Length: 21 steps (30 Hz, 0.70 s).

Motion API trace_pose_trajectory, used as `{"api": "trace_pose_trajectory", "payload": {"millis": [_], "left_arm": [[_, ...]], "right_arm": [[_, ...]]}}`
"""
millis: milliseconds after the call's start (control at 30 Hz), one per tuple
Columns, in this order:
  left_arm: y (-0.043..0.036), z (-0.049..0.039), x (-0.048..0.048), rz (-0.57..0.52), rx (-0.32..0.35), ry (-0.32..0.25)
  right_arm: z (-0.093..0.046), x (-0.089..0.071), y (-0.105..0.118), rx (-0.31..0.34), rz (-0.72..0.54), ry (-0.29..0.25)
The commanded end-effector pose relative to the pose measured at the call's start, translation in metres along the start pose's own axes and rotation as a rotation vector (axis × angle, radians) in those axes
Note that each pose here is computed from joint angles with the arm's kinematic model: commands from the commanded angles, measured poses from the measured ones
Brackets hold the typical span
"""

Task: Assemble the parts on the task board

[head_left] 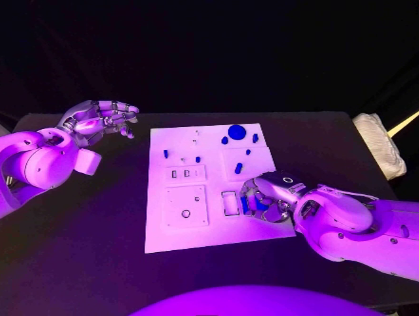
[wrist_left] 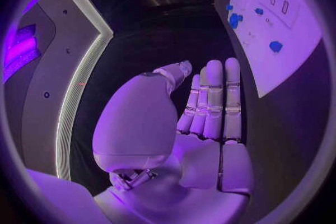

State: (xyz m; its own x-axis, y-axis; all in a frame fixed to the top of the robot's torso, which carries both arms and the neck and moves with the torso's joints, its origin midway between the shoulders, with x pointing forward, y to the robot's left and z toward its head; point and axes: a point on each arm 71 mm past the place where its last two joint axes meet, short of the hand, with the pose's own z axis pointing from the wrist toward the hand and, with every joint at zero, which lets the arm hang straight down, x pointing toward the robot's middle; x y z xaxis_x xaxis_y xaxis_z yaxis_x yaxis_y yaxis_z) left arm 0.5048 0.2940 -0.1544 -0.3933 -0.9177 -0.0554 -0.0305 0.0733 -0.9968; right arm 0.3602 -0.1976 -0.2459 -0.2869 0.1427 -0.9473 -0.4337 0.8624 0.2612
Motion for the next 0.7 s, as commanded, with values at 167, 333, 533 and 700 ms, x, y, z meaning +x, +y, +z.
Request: {"api": "trace_pose_trajectory", "payload": {"millis": [167,333,533,700], "left_arm": [[-0.0003,0.0005,-0.0013,0.007,0.004,0.008],[-0.0001,0.0005,-0.0021,0.008,0.003,0.006],[0.0000,0.0005,-0.0025,0.008,0.003,0.005],[0.0000,0.0006,-0.0025,0.008,0.002,0.005]], "right_arm": [[-0.0018,-0.0007,-0.0018,-0.002,0.027,-0.010],[-0.0024,-0.0019,-0.0002,-0.011,0.036,-0.023],[-0.0028,-0.0035,0.0010,-0.018,0.042,-0.044],[-0.0036,-0.0052,0.0015,-0.021,0.046,-0.064]]}}
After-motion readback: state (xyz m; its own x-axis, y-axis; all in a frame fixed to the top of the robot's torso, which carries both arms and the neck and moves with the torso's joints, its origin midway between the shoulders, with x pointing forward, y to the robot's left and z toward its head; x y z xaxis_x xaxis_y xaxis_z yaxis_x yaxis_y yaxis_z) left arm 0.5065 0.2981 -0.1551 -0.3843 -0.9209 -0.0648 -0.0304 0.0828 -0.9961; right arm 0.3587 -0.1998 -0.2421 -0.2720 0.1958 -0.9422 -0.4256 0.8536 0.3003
